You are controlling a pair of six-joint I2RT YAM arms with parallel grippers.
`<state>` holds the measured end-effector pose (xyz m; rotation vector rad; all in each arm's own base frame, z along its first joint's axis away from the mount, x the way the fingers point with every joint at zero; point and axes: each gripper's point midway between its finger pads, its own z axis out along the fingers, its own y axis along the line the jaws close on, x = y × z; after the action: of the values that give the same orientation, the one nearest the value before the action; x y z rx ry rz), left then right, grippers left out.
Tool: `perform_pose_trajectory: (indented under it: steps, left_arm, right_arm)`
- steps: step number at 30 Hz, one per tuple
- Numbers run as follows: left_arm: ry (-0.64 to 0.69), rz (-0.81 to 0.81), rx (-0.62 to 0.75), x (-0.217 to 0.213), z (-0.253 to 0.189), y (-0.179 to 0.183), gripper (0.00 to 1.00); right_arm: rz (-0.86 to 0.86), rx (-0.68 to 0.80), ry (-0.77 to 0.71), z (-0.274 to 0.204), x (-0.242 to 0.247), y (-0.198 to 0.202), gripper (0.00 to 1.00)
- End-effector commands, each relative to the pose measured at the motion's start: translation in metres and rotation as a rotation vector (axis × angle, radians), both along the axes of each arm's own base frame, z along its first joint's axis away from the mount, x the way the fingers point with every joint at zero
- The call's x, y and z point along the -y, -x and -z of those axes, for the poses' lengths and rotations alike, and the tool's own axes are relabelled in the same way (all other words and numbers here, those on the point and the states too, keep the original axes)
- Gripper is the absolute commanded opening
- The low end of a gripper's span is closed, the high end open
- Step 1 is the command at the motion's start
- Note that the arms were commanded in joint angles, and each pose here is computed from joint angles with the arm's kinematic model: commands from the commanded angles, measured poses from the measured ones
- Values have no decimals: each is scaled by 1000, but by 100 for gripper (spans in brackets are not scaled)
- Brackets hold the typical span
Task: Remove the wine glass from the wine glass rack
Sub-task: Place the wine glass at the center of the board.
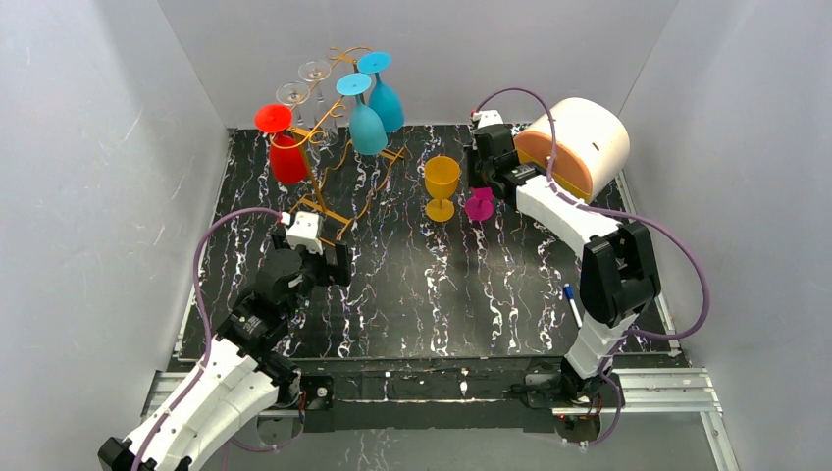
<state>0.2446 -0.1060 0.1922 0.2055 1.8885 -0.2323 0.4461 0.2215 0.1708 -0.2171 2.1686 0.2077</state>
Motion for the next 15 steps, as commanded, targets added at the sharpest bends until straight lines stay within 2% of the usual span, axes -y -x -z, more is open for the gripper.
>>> perform_pose_trajectory:
  steps: [1, 8, 15]
  left_arm:
    - [-11, -40, 36, -9, -13, -3, 98]
    - [-18, -49, 39, -10, -13, -4, 98]
    - [-37, -62, 27, -14, -8, -5, 98]
  right_arm:
    - [-18, 33, -30, -21, -9, -8, 1]
    - [-61, -8, 5, -12, -13, -9, 1]
    - [14, -34, 83, -8, 1, -18, 3]
